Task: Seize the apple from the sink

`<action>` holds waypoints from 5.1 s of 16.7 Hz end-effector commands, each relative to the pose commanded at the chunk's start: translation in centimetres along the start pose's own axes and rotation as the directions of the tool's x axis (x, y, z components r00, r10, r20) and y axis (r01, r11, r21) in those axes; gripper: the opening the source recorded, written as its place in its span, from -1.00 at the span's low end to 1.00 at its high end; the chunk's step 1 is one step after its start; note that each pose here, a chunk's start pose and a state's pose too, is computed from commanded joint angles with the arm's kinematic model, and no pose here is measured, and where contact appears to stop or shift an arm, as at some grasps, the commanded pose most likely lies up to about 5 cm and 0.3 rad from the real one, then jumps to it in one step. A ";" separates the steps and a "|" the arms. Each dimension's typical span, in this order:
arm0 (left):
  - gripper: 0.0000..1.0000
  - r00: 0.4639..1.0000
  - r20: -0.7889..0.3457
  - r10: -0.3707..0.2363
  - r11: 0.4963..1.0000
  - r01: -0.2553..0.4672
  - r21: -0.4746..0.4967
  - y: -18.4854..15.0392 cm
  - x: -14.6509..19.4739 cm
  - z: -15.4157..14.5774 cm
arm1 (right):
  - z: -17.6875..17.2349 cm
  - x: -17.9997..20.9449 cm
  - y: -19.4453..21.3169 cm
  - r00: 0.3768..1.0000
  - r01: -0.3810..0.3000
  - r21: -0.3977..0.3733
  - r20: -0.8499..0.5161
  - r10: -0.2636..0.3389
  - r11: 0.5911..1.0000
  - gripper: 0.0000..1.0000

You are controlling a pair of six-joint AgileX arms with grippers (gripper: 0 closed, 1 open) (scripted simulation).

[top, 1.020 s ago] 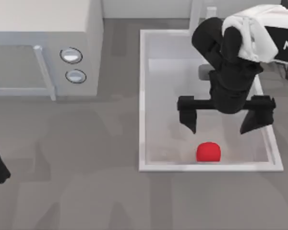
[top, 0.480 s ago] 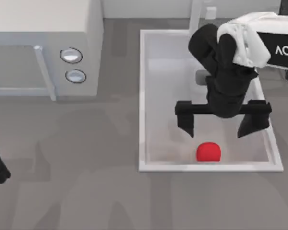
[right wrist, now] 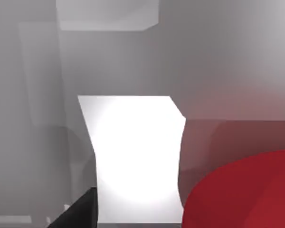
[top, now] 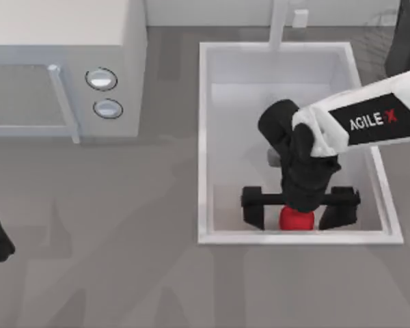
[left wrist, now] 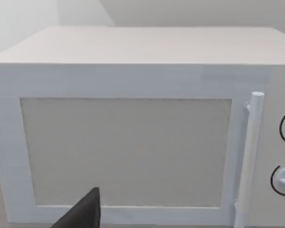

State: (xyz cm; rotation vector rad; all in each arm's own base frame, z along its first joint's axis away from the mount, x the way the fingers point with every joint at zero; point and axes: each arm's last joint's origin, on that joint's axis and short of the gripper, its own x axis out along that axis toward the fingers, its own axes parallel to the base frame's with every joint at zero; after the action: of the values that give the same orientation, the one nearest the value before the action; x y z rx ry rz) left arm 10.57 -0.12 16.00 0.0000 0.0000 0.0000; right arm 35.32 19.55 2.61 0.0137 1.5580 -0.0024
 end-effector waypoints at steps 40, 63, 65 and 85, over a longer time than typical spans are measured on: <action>1.00 1.000 0.000 0.000 1.000 0.000 0.000 0.0 0.0 0.0 | 2.3 -16.9 1.3 1.000 0.026 -0.011 0.004 -0.025 1.000 -1.00; 1.00 1.000 0.000 0.000 1.000 0.000 0.000 0.0 0.0 0.0 | -5.2 -24.7 -18.4 1.000 0.011 -0.001 -0.024 -0.011 1.000 -1.00; 1.00 1.000 0.000 0.000 1.000 0.000 0.000 0.0 0.0 0.0 | -6.4 -24.6 -19.9 1.000 0.008 -0.001 -0.016 -0.008 1.000 -1.00; 1.00 1.000 0.000 0.000 1.000 0.000 0.000 0.0 0.0 0.0 | -6.8 -13.6 -20.4 1.000 0.007 0.000 -0.013 -0.007 1.000 -1.00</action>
State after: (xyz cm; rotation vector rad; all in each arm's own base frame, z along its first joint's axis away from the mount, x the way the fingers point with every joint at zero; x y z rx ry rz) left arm 10.57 -0.12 16.00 0.0000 0.0000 0.0000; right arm 28.14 -0.83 16.00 0.0079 1.5708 -0.0079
